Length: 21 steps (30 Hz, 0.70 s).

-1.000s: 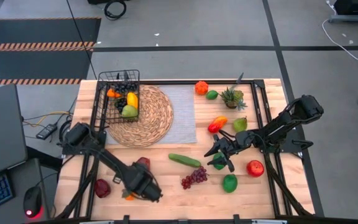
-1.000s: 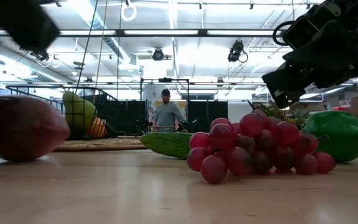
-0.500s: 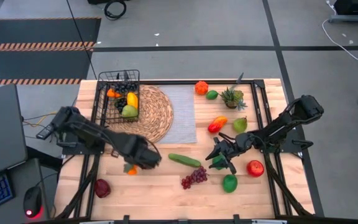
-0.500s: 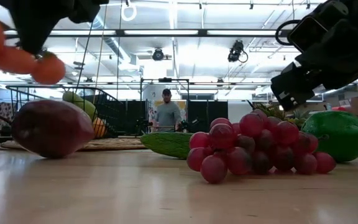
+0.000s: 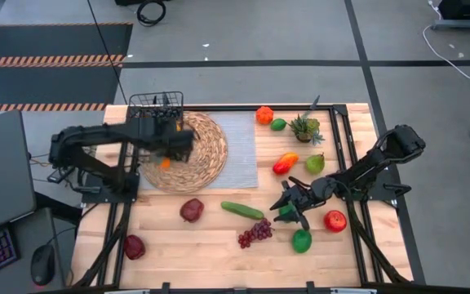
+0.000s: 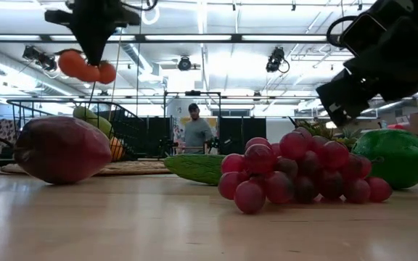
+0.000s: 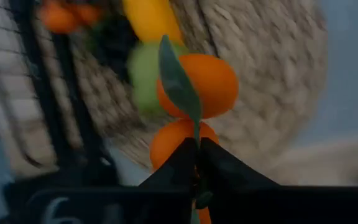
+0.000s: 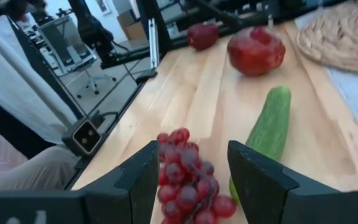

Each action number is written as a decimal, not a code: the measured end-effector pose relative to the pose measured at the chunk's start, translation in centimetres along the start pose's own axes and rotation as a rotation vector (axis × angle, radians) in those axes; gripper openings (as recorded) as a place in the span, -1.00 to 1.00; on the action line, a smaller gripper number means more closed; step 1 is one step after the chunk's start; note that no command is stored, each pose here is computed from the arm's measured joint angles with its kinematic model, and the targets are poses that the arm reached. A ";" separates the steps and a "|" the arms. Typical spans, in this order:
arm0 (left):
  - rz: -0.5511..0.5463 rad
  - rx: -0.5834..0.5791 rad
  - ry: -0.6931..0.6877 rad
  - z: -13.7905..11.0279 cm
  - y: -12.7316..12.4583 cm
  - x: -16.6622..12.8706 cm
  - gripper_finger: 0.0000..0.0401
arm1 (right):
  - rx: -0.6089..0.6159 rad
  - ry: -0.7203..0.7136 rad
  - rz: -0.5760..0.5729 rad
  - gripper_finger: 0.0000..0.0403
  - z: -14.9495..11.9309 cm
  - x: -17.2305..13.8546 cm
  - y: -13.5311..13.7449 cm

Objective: Build produce basket
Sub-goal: Put the orange tangerine into the wire basket, then put the right dark red apple into the wire basket

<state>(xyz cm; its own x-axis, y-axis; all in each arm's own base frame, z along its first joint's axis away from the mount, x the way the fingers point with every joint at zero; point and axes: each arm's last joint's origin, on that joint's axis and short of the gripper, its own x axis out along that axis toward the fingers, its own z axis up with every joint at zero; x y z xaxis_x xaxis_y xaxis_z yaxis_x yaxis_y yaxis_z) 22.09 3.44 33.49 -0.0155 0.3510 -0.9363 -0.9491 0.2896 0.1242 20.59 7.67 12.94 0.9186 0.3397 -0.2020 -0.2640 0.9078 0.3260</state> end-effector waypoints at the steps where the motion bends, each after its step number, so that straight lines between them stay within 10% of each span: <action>1: 0.016 -0.002 -0.003 0.8 0.6 0.2 -0.91 | -0.007 -0.014 -0.001 -0.03 0.2 0.0 -0.1; 21: 0.146 -0.001 0.090 9.5 8.7 4.8 -0.24 | -0.069 -0.157 -0.202 -0.03 3.1 0.0 -4.7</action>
<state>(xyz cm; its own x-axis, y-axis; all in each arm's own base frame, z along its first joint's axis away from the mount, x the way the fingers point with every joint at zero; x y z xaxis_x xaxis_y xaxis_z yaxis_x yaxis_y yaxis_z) 16.75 16.10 33.22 -0.1811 0.3076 -0.9341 -0.9350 0.2407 0.2605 22.72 2.65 14.30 0.9877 0.1120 -0.1092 -0.0847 0.9698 0.2287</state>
